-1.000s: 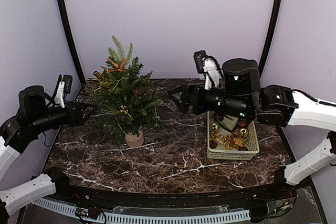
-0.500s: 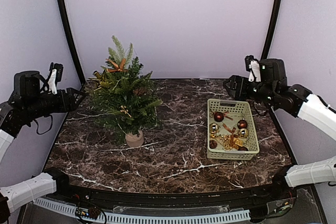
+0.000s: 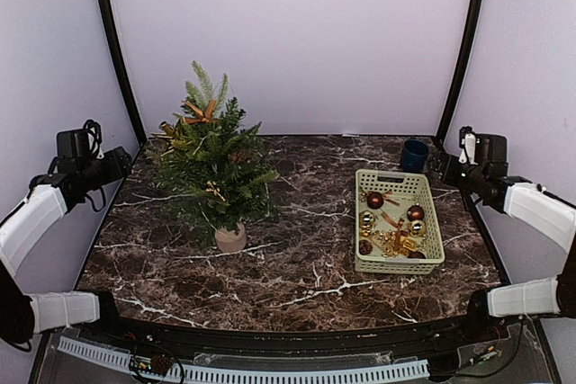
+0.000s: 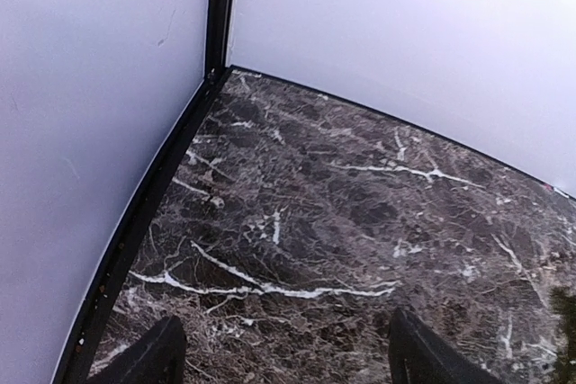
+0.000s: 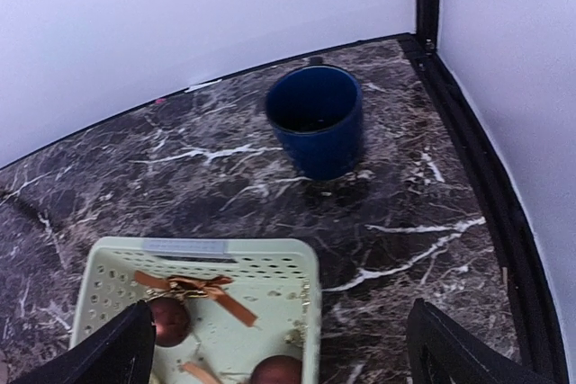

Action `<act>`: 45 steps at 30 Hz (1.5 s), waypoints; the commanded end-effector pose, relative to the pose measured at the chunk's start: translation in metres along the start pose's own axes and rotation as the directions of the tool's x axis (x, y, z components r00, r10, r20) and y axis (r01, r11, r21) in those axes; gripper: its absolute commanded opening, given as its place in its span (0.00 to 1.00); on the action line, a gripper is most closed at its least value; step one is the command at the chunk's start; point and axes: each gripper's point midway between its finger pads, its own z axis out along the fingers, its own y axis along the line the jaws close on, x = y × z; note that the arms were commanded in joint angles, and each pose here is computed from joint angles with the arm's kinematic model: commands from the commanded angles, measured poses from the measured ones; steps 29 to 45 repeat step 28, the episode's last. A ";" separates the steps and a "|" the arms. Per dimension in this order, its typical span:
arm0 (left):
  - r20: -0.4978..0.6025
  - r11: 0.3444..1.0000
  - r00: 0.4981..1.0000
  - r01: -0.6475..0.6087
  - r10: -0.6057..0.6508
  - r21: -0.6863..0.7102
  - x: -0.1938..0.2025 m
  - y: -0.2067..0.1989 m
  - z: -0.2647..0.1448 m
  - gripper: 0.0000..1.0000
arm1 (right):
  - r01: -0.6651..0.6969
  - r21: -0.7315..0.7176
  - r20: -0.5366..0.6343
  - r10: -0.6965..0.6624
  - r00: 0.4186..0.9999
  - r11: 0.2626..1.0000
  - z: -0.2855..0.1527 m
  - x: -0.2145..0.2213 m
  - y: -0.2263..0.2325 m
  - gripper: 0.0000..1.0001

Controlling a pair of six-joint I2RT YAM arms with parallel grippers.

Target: Decorate the small christmas tree

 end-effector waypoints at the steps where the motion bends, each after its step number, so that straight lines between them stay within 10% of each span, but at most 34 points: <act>1: 0.273 0.996 0.962 0.046 -0.025 -0.074 -0.020 0.023 0.026 0.82 | -0.004 0.059 0.226 -0.009 0.974 0.998 0.002 -0.028 -0.038 0.99; 15: 0.329 0.977 0.921 -0.179 0.208 -0.116 0.060 0.041 0.048 0.89 | 0.005 0.153 0.373 -0.063 0.926 0.988 0.017 -0.011 -0.070 0.96; 45: 0.291 0.986 0.943 -0.166 0.163 -0.017 0.068 0.026 0.059 0.92 | 0.007 0.188 0.416 -0.086 0.905 0.982 0.001 -0.010 -0.074 0.96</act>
